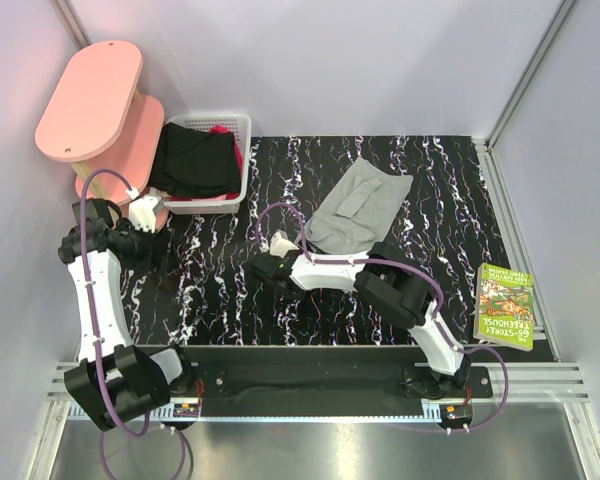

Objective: Fold and stack the t-shirts
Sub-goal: Grab one side of the 2/3 rectangular tshirt with right arm, then fold the long partially folded tshirt into a neat square

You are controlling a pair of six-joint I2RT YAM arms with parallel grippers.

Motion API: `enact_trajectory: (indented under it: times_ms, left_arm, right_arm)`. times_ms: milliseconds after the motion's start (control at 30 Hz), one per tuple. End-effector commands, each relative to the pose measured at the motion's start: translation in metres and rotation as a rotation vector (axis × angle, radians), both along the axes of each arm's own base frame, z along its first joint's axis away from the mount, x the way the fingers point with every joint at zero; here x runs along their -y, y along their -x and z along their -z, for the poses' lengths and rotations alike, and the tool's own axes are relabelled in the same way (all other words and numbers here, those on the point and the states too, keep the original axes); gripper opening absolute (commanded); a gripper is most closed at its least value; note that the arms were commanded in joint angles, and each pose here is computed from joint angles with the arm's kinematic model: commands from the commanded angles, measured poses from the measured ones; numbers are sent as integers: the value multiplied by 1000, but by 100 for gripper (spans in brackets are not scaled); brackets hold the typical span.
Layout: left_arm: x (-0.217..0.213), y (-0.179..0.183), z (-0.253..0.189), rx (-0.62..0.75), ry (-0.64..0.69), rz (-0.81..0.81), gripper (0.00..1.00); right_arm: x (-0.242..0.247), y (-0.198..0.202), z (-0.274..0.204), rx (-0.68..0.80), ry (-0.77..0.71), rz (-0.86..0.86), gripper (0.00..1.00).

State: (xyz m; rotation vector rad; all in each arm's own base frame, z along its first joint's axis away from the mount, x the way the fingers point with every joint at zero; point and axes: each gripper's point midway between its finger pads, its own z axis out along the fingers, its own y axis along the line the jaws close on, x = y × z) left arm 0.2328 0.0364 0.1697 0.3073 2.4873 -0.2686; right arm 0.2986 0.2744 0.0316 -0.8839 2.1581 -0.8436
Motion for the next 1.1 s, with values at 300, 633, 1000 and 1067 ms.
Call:
enact_trajectory:
  times_ms: [300, 633, 1000, 1067]
  left_arm:
    - [-1, -8, -18, 71, -13, 17, 82]
    - [0, -8, -22, 85, -17, 20, 82]
    - [0, -6, -29, 98, -30, 24, 82]
    - [0, -6, -29, 99, -32, 27, 82]
  right_arm:
    - [-19, 41, 73, -313, -159, -7, 16]
    - [-64, 82, 31, -411, -284, -99, 0]
    - [-119, 150, -79, -543, -634, -199, 0]
    - [-119, 153, -92, -547, -681, -192, 0]
